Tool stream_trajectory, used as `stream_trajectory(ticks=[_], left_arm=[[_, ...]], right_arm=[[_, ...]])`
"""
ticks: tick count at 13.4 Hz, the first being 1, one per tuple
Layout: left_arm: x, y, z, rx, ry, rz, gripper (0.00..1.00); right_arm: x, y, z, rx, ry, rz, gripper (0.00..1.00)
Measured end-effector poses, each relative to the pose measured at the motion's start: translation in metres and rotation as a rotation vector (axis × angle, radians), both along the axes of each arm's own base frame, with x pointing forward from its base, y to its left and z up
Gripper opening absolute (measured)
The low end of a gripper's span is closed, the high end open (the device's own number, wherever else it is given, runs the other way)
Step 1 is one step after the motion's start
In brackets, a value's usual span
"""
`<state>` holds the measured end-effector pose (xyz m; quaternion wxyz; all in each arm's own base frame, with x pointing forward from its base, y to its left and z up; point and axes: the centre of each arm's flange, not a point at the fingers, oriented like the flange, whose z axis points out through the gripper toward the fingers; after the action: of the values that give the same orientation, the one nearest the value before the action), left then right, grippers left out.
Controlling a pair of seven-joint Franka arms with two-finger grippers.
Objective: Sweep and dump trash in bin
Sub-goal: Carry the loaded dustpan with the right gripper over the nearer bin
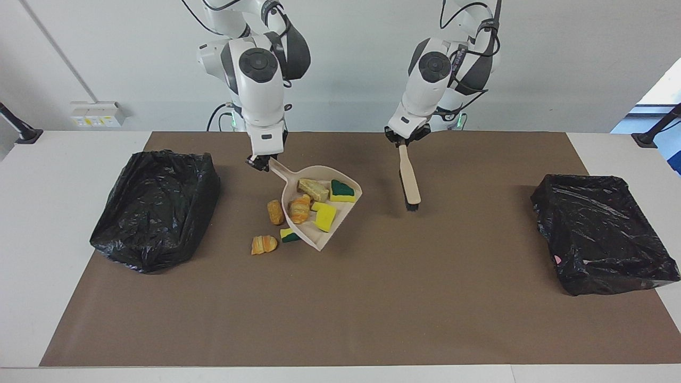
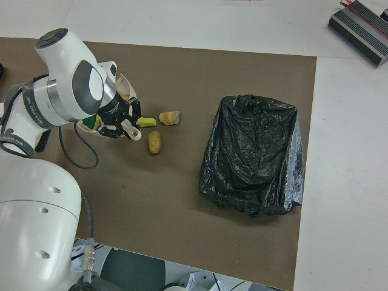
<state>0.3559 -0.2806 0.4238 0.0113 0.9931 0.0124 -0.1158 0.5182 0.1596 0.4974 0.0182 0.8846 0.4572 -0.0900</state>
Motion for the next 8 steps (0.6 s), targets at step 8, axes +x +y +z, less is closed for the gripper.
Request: stream_trajectory(ticks=[8], left_arm=[[-0.105,-0.063,-0.028,-0.025,-0.102,0.029,0.26]], right_arm=[[0.022,-0.17,0.045,0.039,0.001,-0.054,0.33]])
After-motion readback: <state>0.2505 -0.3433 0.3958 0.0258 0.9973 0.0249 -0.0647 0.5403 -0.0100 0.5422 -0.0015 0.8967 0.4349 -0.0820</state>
